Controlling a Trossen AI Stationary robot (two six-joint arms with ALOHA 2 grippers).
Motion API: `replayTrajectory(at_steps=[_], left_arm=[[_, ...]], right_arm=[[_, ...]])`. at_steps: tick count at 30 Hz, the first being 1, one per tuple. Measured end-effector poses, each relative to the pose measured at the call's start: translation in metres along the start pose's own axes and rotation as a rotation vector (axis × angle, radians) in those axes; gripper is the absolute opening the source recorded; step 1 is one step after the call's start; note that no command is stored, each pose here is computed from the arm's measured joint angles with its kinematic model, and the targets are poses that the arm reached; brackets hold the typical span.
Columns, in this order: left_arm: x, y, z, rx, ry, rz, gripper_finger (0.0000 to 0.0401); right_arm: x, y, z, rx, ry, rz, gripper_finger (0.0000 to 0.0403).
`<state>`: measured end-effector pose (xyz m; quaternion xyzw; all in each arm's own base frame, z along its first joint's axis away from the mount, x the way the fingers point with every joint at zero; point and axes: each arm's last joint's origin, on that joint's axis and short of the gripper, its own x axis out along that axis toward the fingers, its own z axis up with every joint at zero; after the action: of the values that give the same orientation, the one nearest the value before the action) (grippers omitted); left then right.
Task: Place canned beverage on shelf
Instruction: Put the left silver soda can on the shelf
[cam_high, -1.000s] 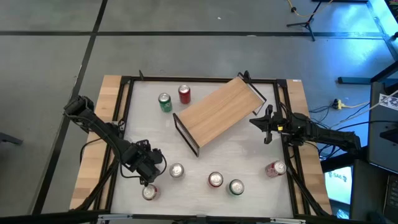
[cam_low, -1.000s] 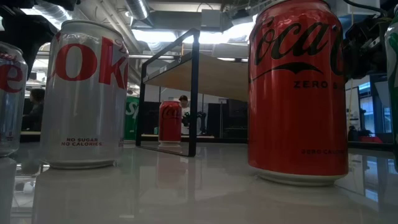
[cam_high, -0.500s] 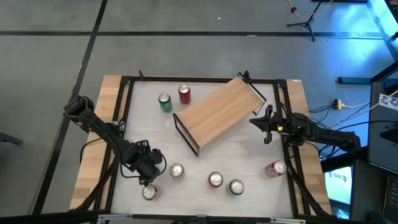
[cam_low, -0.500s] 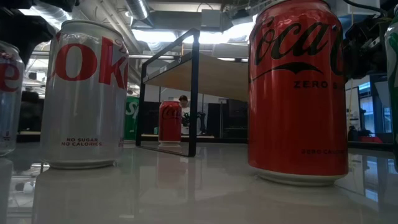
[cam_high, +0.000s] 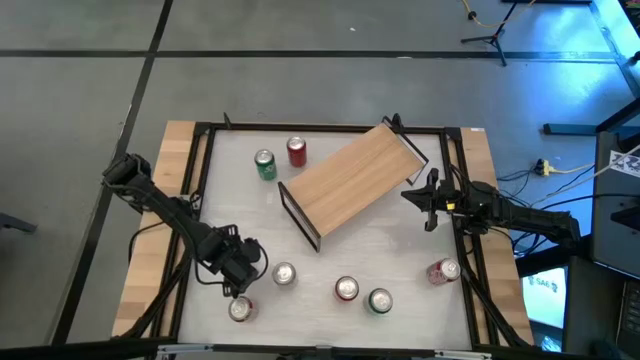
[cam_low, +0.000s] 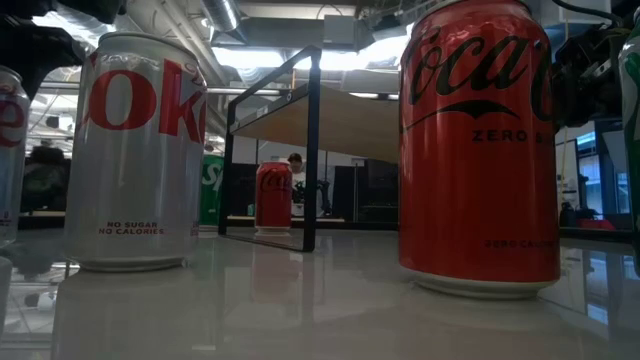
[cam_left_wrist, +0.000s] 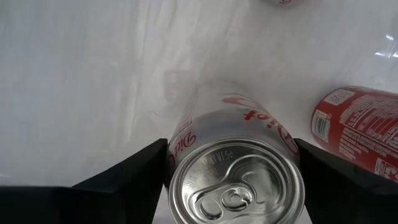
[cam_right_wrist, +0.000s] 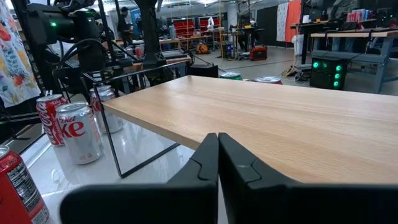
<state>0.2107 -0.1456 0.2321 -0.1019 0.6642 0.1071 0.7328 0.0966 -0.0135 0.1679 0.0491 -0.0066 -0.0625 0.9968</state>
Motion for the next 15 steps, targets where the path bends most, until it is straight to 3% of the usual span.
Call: replayTrajectory(at_steps=[11,15], left_arm=[[0.001,0.011,0.012,-0.069,0.037,-0.023,0.0288],[0.002,0.015,0.017,-0.096,0.064,-0.045,0.0287]], right_arm=[[0.000,0.000,0.000,0.005,-0.001,0.000,0.0001],[0.000,0.000,0.000,0.088,-0.002,0.000,0.0012]])
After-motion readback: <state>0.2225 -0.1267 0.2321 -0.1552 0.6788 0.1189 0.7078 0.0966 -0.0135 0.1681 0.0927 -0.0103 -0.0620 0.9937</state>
